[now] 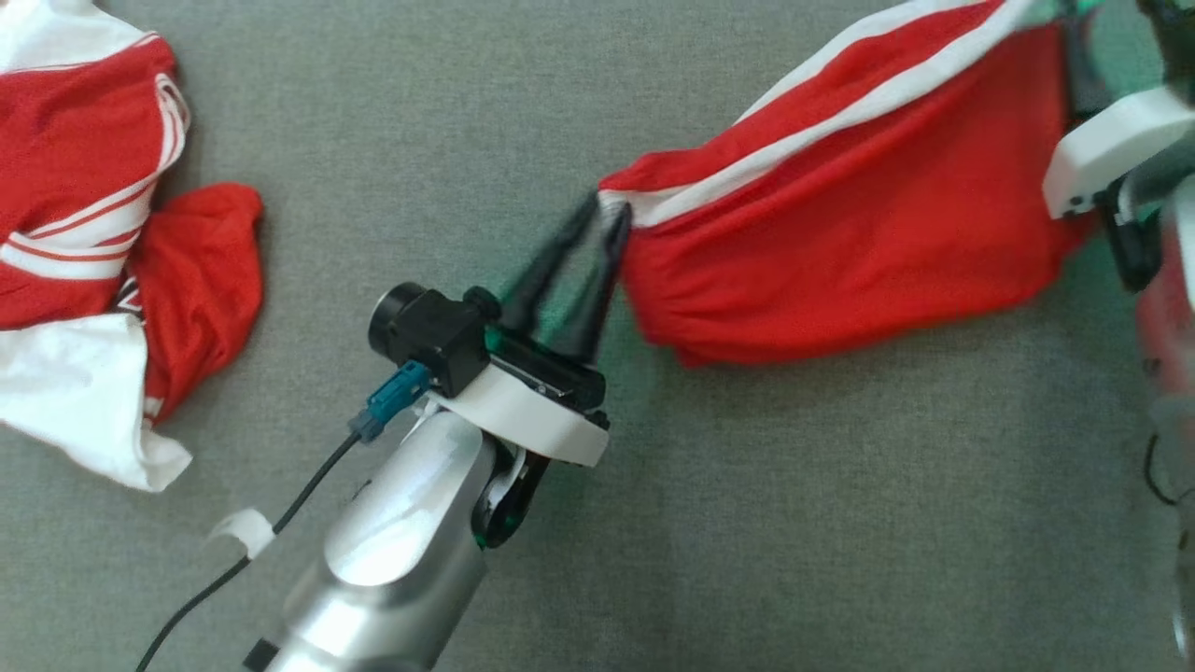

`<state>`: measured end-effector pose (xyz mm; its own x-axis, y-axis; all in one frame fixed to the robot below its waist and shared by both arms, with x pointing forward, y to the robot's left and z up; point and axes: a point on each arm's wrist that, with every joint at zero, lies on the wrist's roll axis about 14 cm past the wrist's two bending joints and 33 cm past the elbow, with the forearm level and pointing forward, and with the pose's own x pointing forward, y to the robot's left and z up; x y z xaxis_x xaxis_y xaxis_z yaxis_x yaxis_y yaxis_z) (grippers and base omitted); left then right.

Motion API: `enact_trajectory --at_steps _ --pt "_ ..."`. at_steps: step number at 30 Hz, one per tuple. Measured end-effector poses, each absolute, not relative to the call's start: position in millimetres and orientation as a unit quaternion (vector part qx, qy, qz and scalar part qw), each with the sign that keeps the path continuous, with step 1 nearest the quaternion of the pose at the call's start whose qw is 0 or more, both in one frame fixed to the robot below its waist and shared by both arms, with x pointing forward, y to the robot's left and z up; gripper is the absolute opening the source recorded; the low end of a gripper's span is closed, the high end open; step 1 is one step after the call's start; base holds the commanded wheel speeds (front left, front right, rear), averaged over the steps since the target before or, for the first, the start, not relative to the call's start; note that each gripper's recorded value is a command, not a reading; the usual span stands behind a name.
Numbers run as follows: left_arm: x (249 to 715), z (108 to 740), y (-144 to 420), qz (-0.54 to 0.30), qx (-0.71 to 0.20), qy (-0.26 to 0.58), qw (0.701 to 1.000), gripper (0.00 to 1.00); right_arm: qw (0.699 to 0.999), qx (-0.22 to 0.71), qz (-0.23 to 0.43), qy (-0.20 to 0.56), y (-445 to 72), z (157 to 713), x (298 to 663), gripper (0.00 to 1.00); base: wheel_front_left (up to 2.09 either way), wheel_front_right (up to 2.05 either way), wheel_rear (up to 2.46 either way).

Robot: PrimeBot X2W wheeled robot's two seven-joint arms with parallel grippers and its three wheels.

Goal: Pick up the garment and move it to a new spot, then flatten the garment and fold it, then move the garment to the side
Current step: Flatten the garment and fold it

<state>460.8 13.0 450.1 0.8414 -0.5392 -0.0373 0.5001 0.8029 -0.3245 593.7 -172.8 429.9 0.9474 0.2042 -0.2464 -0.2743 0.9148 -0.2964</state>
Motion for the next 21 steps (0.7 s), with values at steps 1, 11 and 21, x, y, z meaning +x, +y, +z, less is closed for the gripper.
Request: enact_trajectory --at_steps 1,11,21 --pt "461.4 453.0 15.1 -0.269 -0.152 0.06 0.949 1.0 0.974 -0.162 0.125 0.101 -170.4 431.4 593.1 1.0 0.0 0.0 0.0" --pt "452.7 480.0 35.7 -0.214 -0.064 0.004 0.975 1.0 0.988 -0.07 0.101 0.096 -170.4 436.3 577.0 1.0 0.0 0.0 0.0" --pt "429.6 512.2 88.0 -0.093 -0.009 -0.058 0.994 1.0 0.974 -0.011 0.079 0.212 -190.1 389.5 559.5 1.0 0.0 0.0 0.0"
